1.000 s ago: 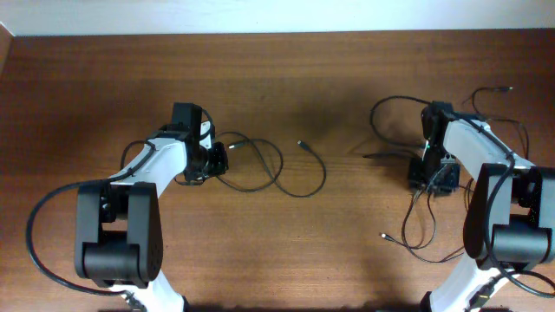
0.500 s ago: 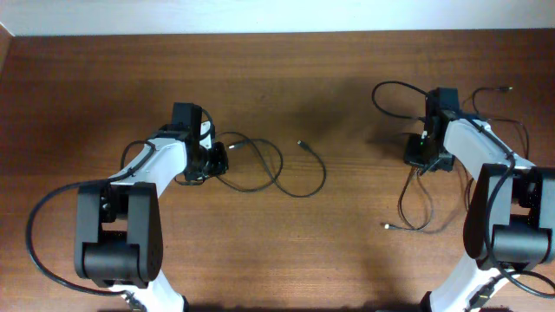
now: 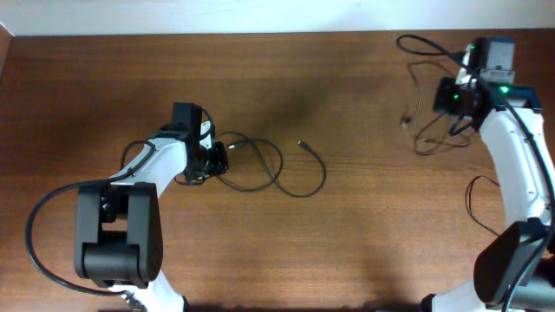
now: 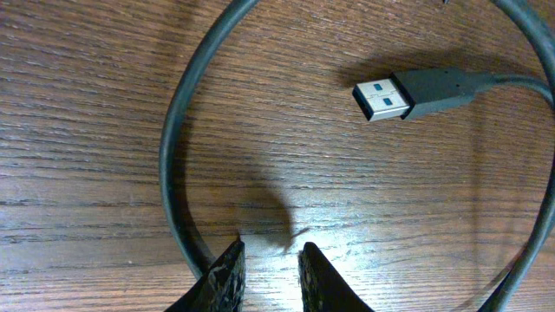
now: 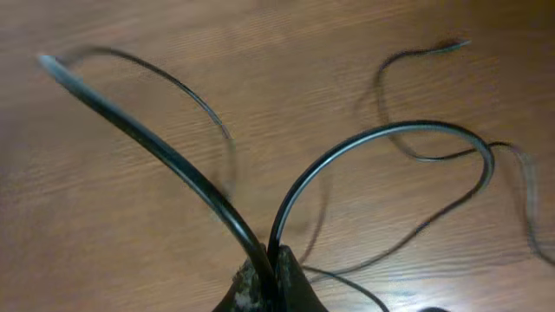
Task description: Untangle cables
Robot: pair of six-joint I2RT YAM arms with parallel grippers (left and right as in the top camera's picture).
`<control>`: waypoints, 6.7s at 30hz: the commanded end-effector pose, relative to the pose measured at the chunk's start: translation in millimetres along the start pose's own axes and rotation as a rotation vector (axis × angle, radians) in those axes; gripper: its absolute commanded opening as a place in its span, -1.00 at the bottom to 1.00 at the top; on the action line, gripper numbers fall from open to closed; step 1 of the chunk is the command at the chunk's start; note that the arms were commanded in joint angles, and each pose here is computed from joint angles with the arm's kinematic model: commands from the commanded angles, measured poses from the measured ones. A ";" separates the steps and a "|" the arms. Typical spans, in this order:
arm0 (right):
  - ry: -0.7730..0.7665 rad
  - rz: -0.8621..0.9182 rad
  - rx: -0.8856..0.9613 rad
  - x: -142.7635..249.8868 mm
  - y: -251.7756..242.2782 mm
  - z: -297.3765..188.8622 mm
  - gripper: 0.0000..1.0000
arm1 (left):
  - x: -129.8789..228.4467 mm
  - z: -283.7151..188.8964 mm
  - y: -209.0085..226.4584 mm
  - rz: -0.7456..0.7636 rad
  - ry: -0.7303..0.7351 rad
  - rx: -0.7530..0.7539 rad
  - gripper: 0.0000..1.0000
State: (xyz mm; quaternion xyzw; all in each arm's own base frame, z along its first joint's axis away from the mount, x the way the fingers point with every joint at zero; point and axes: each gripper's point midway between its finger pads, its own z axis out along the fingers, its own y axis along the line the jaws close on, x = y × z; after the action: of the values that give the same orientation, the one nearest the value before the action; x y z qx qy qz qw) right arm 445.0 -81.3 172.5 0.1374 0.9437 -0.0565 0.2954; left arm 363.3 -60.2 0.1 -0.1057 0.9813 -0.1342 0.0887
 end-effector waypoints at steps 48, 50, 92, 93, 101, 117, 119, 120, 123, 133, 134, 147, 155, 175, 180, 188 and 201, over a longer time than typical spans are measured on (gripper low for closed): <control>0.420 -0.146 -0.540 107.2 131.4 -24.6 0.95 | -20.4 -50.3 32.1 -0.123 -0.046 -0.152 -1.00; 0.426 -0.179 -0.554 112.5 143.8 -28.8 0.96 | -20.9 -52.7 39.4 -0.174 -0.038 -0.125 -1.00; 0.272 -1.114 -0.924 300.2 394.7 -33.1 0.97 | -28.4 -67.7 92.0 -0.344 -0.060 -0.109 0.97; 0.274 -1.114 -0.924 302.3 395.7 -28.8 0.97 | -28.4 -67.8 92.1 -0.344 -0.061 -0.109 0.98; 0.115 -1.097 -0.911 253.0 414.9 -57.7 0.97 | -28.4 -67.7 92.0 -0.344 -0.060 -0.109 0.98; 0.219 -1.126 -0.791 278.1 388.3 -25.3 0.97 | -28.4 -67.7 92.0 -0.344 -0.060 -0.109 0.98; 0.253 -1.118 -0.854 287.4 390.4 -32.2 0.97 | -28.4 -67.7 92.0 -0.344 -0.060 -0.109 0.98; 0.262 -1.117 -0.864 289.8 390.0 -33.0 0.97 | -28.4 -67.7 92.0 -0.344 -0.060 -0.109 0.98; 0.289 -1.119 -0.861 297.6 384.1 -29.9 0.97 | -28.4 -67.7 92.0 -0.344 -0.060 -0.109 0.98; 0.255 -1.118 -0.872 291.6 389.9 -31.8 0.97 | -28.4 -67.8 92.3 -0.345 -0.061 -0.109 0.98; 0.229 -1.114 -0.879 282.7 394.0 -39.2 0.97 | -28.4 -67.8 92.3 -0.345 -0.061 -0.109 0.98; 0.151 -1.138 -0.679 257.9 387.8 -11.9 0.97 | -28.4 -67.8 92.3 -0.345 -0.061 -0.109 0.98; 0.308 -1.114 -0.905 296.0 394.6 -36.7 0.97 | -28.4 -67.8 92.3 -0.345 -0.061 -0.109 0.98; 0.333 -1.149 -0.895 310.1 394.2 -42.7 0.97 | -28.4 -67.8 92.3 -0.345 -0.060 -0.109 0.98; 0.332 -1.150 -0.893 310.1 394.2 -42.5 0.97 | -28.4 -67.8 92.3 -0.345 -0.061 -0.109 0.98; 0.270 -1.145 -0.916 302.3 406.0 -43.2 0.98 | -28.4 -67.8 92.3 -0.345 -0.061 -0.109 0.98; 0.253 -1.210 -0.826 326.6 413.1 -17.9 0.44 | -28.4 -67.8 92.3 -0.345 -0.061 -0.109 0.98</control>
State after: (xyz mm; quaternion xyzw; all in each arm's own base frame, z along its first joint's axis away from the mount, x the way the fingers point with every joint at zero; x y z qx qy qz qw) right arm 295.5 391.1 6.9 -0.5204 0.8227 0.1840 0.1360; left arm 354.9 49.5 33.2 -0.2807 0.9530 -0.0861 0.0745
